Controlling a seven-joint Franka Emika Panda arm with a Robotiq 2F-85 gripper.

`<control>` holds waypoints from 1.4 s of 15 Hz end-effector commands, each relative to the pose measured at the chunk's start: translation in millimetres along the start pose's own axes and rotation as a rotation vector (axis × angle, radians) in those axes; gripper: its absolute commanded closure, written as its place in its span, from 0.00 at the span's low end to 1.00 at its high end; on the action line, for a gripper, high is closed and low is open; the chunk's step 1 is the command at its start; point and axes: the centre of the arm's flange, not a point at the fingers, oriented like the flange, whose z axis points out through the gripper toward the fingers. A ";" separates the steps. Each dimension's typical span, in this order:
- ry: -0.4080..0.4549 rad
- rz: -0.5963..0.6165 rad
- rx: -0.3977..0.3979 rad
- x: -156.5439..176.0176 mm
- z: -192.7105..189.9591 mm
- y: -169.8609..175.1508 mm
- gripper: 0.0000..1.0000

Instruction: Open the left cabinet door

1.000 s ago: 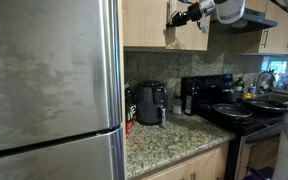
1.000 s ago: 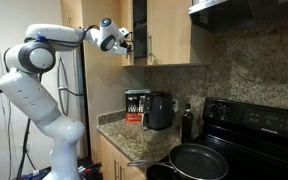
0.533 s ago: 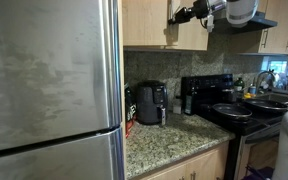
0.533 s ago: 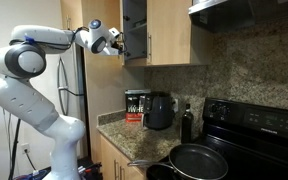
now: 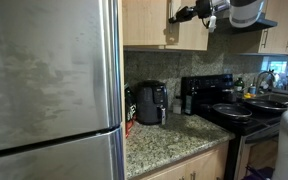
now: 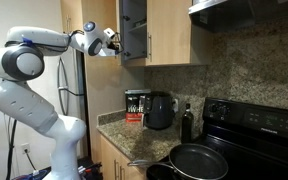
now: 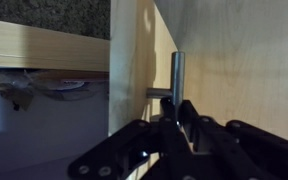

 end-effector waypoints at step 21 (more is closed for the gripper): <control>-0.472 -0.315 0.418 29.5 35.3 -154.1 0.53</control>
